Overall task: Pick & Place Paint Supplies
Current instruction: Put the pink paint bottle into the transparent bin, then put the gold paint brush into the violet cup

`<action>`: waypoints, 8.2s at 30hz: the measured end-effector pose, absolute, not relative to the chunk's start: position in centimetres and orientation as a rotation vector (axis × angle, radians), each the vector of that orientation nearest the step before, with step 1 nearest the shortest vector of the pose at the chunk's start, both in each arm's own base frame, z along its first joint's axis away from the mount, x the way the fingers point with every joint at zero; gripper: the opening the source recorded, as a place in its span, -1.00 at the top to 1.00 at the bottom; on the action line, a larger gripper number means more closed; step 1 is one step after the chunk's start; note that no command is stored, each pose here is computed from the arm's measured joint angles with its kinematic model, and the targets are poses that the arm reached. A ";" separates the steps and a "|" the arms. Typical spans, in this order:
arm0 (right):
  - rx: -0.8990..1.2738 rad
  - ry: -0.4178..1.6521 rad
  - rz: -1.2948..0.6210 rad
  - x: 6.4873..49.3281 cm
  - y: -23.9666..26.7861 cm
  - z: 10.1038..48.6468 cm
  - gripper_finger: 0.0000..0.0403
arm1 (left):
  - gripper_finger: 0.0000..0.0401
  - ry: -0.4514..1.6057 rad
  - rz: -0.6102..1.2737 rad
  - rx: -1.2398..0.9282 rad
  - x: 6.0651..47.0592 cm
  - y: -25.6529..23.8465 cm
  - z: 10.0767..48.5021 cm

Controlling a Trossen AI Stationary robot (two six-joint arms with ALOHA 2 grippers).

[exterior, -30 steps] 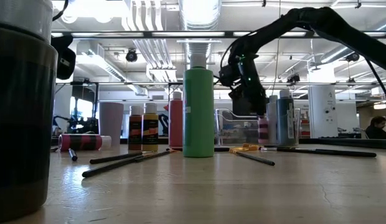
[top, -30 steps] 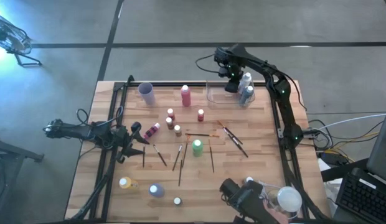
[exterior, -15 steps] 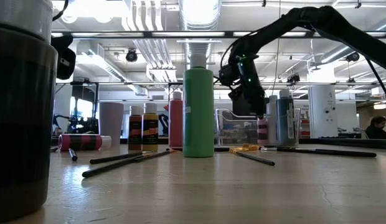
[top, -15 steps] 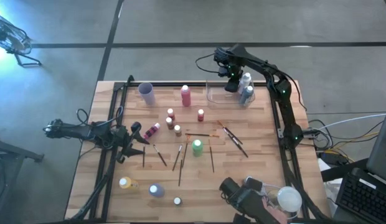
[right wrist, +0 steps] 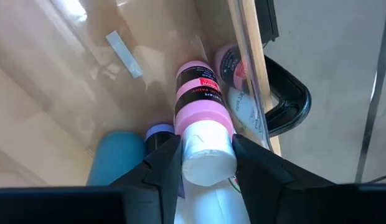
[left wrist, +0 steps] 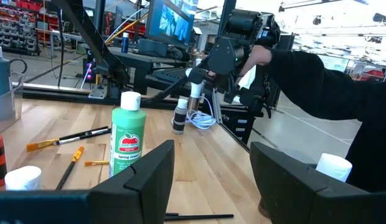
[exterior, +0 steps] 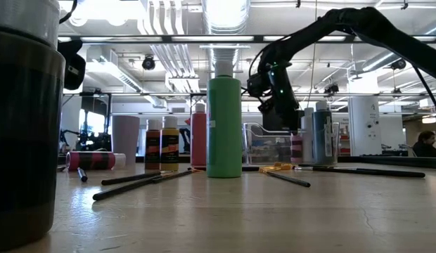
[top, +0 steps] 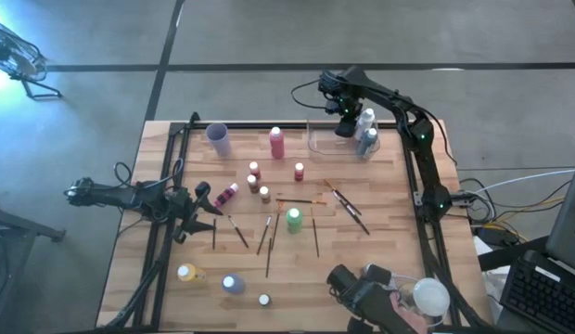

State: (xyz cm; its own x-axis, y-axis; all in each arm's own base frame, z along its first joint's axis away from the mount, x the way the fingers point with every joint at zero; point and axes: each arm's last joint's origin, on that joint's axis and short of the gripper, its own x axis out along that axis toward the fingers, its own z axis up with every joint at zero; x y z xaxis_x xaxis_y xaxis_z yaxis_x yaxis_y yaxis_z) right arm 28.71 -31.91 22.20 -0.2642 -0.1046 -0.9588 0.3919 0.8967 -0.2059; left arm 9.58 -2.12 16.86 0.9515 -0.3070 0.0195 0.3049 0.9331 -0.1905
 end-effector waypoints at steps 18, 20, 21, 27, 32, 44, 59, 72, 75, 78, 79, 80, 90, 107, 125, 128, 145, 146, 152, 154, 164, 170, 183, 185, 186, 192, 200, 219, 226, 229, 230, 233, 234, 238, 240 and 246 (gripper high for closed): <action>0.213 1.769 -0.498 28.5 -31.8 22.9 -0.07 | -0.08 0.011 -0.313 -0.193 9.6 -2.1 16.9; 0.197 1.769 -0.512 28.4 -31.7 23.3 -0.07 | -0.08 0.011 -0.313 -0.193 9.6 -2.1 16.9; 0.193 1.766 -0.514 28.3 -31.7 23.5 -0.07 | -0.08 0.011 -0.313 -0.193 9.6 -2.1 16.9; 0.156 1.739 -0.563 27.8 -31.2 25.5 -0.01 | -0.08 0.011 -0.313 -0.193 9.6 -2.1 16.9; 0.141 1.658 -0.626 27.1 -30.0 28.7 0.06 | -0.08 0.011 -0.313 -0.193 9.6 -2.1 16.9; 0.046 1.309 -0.717 25.2 -20.6 39.9 0.25 | -0.08 0.011 -0.313 -0.193 9.6 -2.1 16.9; 0.075 1.021 -0.538 25.1 -5.6 44.7 0.54 | -0.08 0.011 -0.313 -0.193 9.6 -2.1 16.9; 0.099 1.159 -0.503 29.2 -2.7 35.5 0.60 | -0.08 0.011 -0.313 -0.194 9.6 -2.1 16.9; 0.106 1.153 -0.509 29.8 -3.0 33.4 0.50 | -0.08 0.011 -0.313 -0.193 9.6 -2.1 16.9; 0.119 1.147 -0.526 30.1 -3.5 31.5 0.39 | -0.08 0.010 -0.314 -0.193 9.6 -2.1 16.9; 0.124 1.150 -0.533 30.1 -3.8 31.0 0.35 | -0.08 0.011 -0.313 -0.193 9.6 -2.1 16.9; 0.132 1.154 -0.544 30.1 -4.0 30.4 0.31 | -0.08 0.011 -0.314 -0.193 9.6 -2.1 16.9; 0.186 1.175 -0.608 29.6 -6.0 25.8 0.07 | -0.08 0.011 -0.314 -0.193 9.6 -2.1 16.9; 0.211 1.075 -0.513 30.5 -6.2 24.1 0.20 | -0.08 0.011 -0.313 -0.194 9.6 -2.1 16.9; 0.267 1.239 -0.596 32.0 -8.3 18.2 0.00 | -0.08 0.011 -0.313 -0.193 9.6 -2.1 16.9; 0.266 1.260 -0.597 32.3 -8.3 17.3 -0.02 | -0.08 0.011 -0.313 -0.193 9.6 -2.1 16.9; 0.274 1.297 -0.625 33.0 -9.3 14.5 0.12 | -0.08 0.011 -0.314 -0.193 9.6 -2.1 16.9; 0.274 1.296 -0.624 33.0 -9.3 14.5 0.13 | -0.08 0.011 -0.313 -0.193 9.6 -2.1 16.9; 0.294 1.317 -0.601 33.1 -9.3 13.9 0.14 | -0.08 0.010 -0.313 -0.193 9.6 -2.1 16.9; 0.293 1.323 -0.601 33.1 -9.3 13.7 0.11 | -0.08 0.011 -0.313 -0.193 9.6 -2.1 16.9; 0.283 1.323 -0.597 33.2 -9.3 13.6 0.20 | -0.08 0.011 -0.313 -0.193 9.6 -2.1 16.9; 0.299 1.322 -0.554 33.2 -9.2 13.9 0.59 | -0.08 0.010 -0.314 -0.193 9.6 -2.1 16.9; 0.316 1.296 -0.475 32.8 -8.8 15.6 0.95 | -0.08 0.011 -0.313 -0.193 9.6 -2.1 16.9; 0.314 1.271 -0.476 32.6 -8.8 16.6 0.95 | -0.08 0.010 -0.313 -0.193 9.6 -2.1 16.9; 0.313 1.253 -0.475 32.5 -8.7 17.2 0.95 | -0.08 0.011 -0.314 -0.193 9.6 -2.1 16.9; 0.263 1.126 -0.508 31.0 -7.9 21.7 0.96 | -0.08 0.011 -0.313 -0.193 9.6 -2.1 16.9; 0.135 0.807 -0.566 28.4 -4.8 29.1 0.96 | -0.08 0.011 -0.313 -0.193 9.6 -2.1 16.9; -0.100 0.284 -0.296 28.1 0.6 36.1 0.96 | -0.08 0.017 -0.313 -0.232 9.6 -2.1 16.9; -0.105 0.154 -0.138 28.6 1.1 36.1 0.96 | -0.08 0.009 -0.309 -0.230 9.6 -2.1 16.9; -0.099 0.125 -0.083 28.7 1.2 35.7 0.96 | -0.08 -0.022 -0.284 -0.201 9.6 -2.0 17.1; -0.099 0.124 -0.074 28.8 1.2 35.6 0.96 | -0.08 -0.037 -0.268 -0.189 9.6 -2.0 17.3; -0.100 0.098 -0.064 28.8 1.4 35.1 0.96 | -0.08 -0.091 -0.202 -0.189 9.6 -1.8 17.7; -0.100 0.084 -0.061 28.8 1.4 35.0 0.96 | -0.08 -0.104 -0.183 -0.192 9.6 -1.7 17.8; -0.134 0.016 -0.020 28.9 1.7 34.8 0.96 | -0.08 -0.124 -0.157 -0.219 9.6 -1.6 18.0; -0.151 -0.011 0.006 28.9 1.9 35.0 0.96 | -0.08 -0.128 -0.158 -0.227 9.6 -1.6 18.1; -0.158 -0.114 0.019 29.2 2.0 35.7 0.96 | -0.08 -0.303 -0.053 -0.133 9.4 -1.3 19.6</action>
